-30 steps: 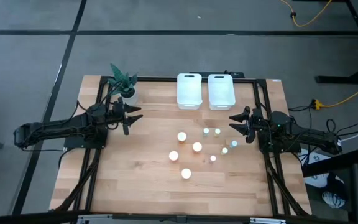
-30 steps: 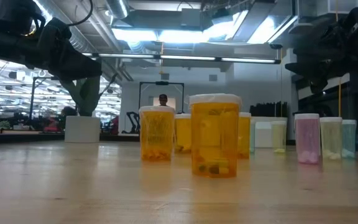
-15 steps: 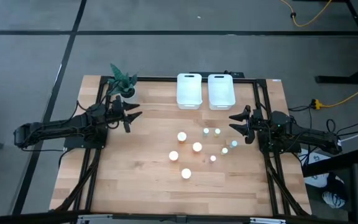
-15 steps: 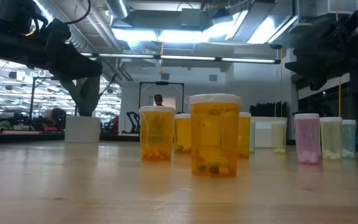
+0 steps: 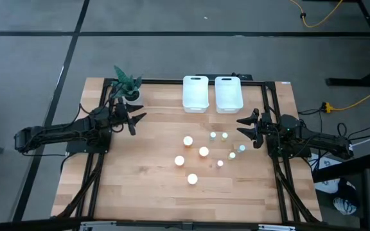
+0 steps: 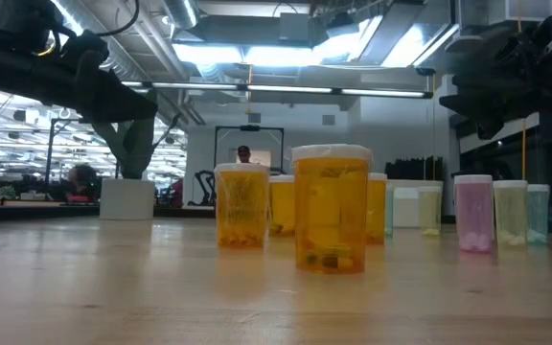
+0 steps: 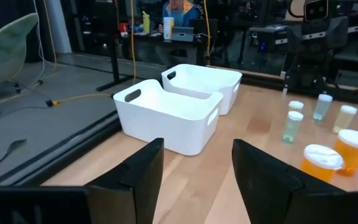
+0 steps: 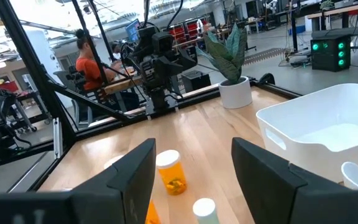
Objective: Pick and place medicine bottles into bin by pill shape (circle, oval)
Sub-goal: Put the small yellow pill bottle into the right white bin
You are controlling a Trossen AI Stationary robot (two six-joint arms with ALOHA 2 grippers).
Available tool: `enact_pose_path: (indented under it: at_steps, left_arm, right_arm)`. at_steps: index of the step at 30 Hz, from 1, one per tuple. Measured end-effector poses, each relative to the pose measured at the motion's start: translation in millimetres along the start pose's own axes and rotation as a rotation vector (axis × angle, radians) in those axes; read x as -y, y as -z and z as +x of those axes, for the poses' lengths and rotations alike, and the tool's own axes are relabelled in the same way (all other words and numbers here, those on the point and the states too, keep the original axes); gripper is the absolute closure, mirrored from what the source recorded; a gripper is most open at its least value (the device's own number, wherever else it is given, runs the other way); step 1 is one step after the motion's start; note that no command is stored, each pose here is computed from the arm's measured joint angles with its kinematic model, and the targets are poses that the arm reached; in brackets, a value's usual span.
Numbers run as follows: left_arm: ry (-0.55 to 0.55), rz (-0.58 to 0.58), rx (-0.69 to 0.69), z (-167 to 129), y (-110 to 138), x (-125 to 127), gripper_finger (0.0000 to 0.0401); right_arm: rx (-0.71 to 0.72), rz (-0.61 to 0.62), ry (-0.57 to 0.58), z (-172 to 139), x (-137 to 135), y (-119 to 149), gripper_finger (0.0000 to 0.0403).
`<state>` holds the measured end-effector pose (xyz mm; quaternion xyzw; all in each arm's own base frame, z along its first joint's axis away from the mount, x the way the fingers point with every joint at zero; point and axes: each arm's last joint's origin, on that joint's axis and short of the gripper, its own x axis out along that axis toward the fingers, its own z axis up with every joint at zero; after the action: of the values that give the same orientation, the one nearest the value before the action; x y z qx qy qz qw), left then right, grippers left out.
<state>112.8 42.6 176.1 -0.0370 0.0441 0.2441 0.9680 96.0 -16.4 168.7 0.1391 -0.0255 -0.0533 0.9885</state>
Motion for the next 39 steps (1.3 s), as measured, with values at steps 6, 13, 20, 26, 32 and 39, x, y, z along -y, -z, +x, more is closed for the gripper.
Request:
enact_pose_path:
  at_steps: [6, 13, 20, 26, 32, 39]
  left_arm:
    - [-0.019, 0.025, 0.002, 0.0, -0.2, -0.5, 0.0219]
    - [-0.004, -0.084, 0.003, 0.0, -0.3, -0.1, 0.0219]
    - [-0.006, -0.19, 0.004, 0.0, -0.4, -0.1, 0.0219]
    - [-0.027, -0.181, 0.001, 0.0, 0.3, -0.8, 0.0219]
    - [-0.028, -0.132, -0.008, 0.2, 1.1, -0.8, 0.0219]
    - [-0.014, -0.123, -0.053, 0.1, 5.3, -0.6, 0.0219]
  right_arm:
    - [0.0, -0.002, -0.001, 0.0, 0.0, -0.1, 0.0191]
    - [0.0, 0.006, -0.002, 0.0, -0.1, -0.1, 0.0191]
    - [-0.002, -0.002, -0.009, 0.0, -0.3, 0.0, 0.0191]
    - [-0.002, -0.003, -0.009, 0.0, -0.3, -0.1, 0.0191]
    - [-0.001, -0.05, -0.009, 0.0, -0.3, -0.1, 0.0191]
    - [-0.002, -0.021, -0.009, 0.0, -0.3, 0.0, 0.0191]
